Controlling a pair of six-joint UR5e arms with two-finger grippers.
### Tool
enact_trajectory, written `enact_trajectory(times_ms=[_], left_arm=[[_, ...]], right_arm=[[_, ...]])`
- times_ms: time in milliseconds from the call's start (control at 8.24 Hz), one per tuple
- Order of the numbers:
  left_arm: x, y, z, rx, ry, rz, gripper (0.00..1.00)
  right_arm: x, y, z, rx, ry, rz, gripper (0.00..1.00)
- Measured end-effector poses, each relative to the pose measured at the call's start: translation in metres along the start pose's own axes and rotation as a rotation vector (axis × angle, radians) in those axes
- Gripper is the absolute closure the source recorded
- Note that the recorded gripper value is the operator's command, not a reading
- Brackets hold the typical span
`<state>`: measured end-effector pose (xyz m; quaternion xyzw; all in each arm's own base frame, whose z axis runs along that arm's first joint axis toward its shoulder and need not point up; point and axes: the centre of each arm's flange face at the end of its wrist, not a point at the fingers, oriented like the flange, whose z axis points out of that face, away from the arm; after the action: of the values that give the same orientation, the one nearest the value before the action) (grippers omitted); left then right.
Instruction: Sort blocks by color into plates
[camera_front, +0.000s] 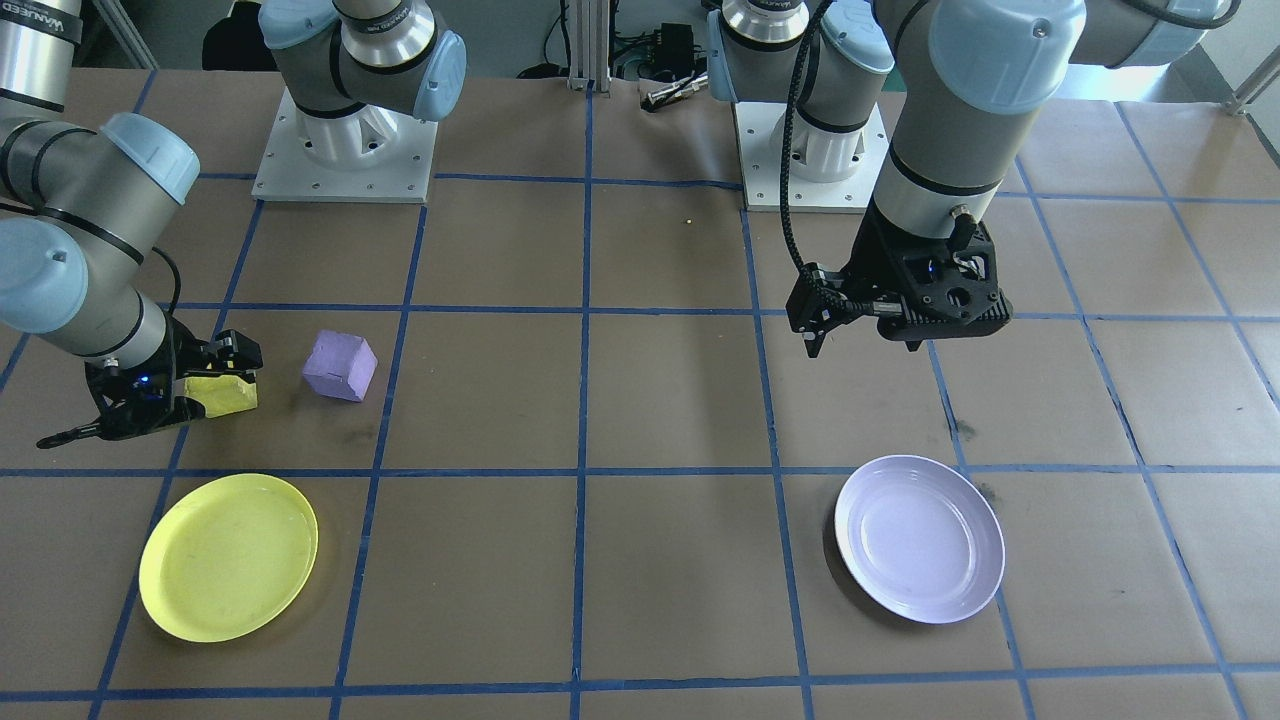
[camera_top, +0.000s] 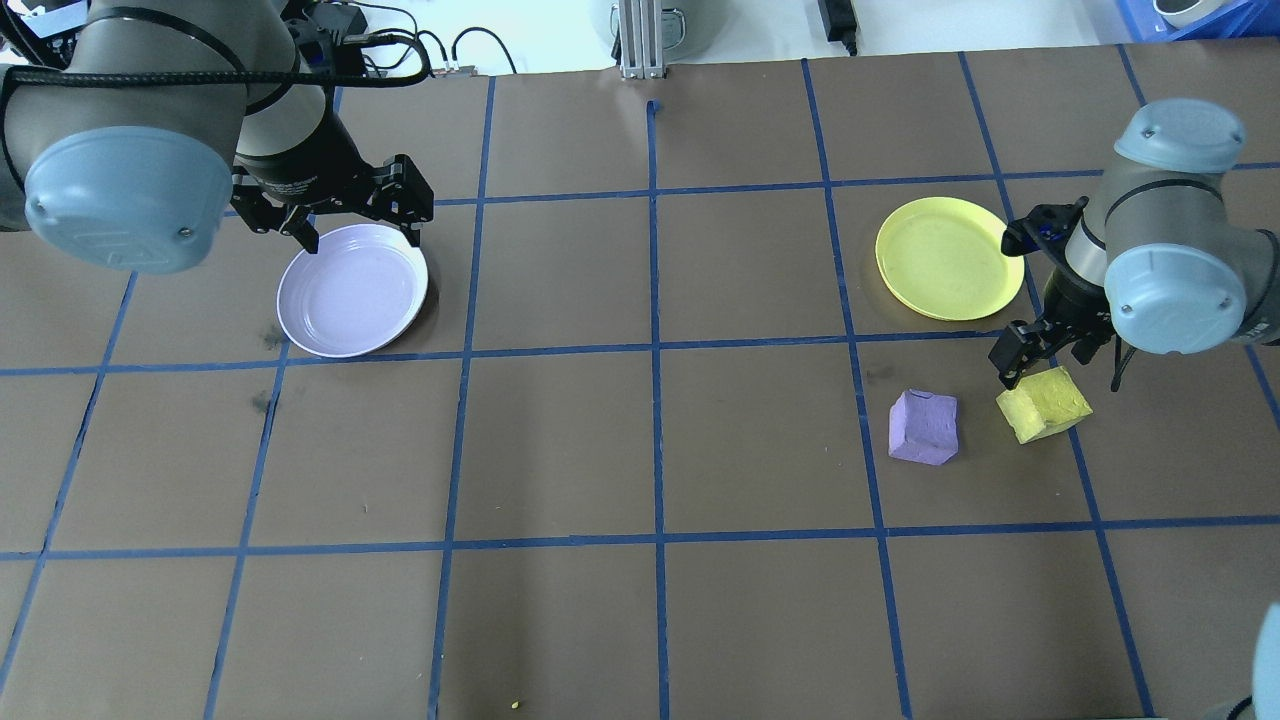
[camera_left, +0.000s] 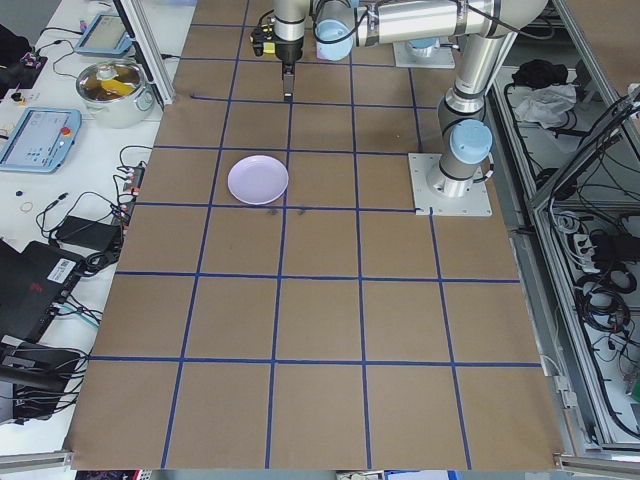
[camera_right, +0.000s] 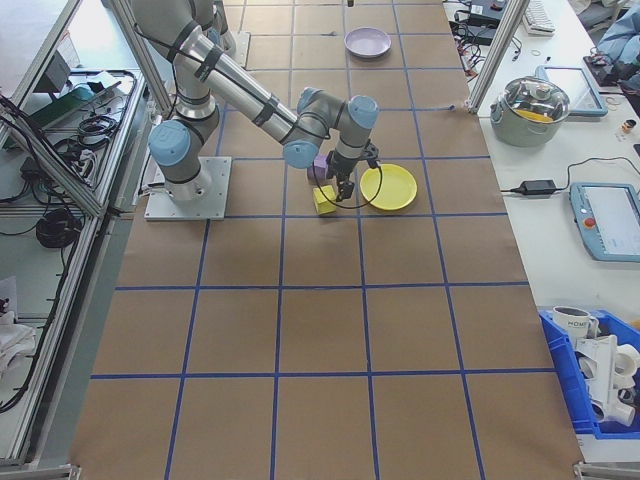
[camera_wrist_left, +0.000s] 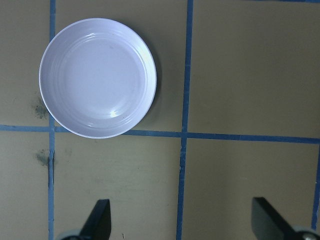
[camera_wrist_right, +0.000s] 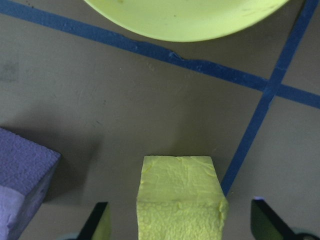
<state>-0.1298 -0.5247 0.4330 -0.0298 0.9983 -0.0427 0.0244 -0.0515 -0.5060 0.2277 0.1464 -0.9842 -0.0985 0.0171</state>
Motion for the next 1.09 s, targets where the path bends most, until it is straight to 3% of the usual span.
enact_trajectory(times_ms=[364,486,607,850,971,1093], left_arm=[[0.000,-0.001,0.001,-0.001,0.001,0.007,0.00],[0.000,-0.001,0.002,-0.002,0.001,0.009,0.00],[0.000,-0.001,0.002,-0.003,0.002,0.009,0.00],[0.000,-0.001,0.002,-0.003,0.002,0.009,0.00],[0.000,-0.001,0.001,-0.001,0.002,0.009,0.00],[0.000,-0.001,0.000,0.000,0.002,0.009,0.00]], right_arm=[[-0.001,0.009,0.012,-0.042,-0.030,-0.007,0.00],[-0.002,0.013,0.016,-0.067,-0.035,-0.009,0.26],[-0.002,0.016,0.018,-0.094,-0.028,-0.012,0.45],[-0.001,0.018,0.019,-0.117,-0.019,-0.014,0.51],[-0.001,0.018,0.020,-0.119,-0.020,-0.014,0.65],[-0.001,0.017,0.020,-0.117,-0.023,-0.013,0.91]])
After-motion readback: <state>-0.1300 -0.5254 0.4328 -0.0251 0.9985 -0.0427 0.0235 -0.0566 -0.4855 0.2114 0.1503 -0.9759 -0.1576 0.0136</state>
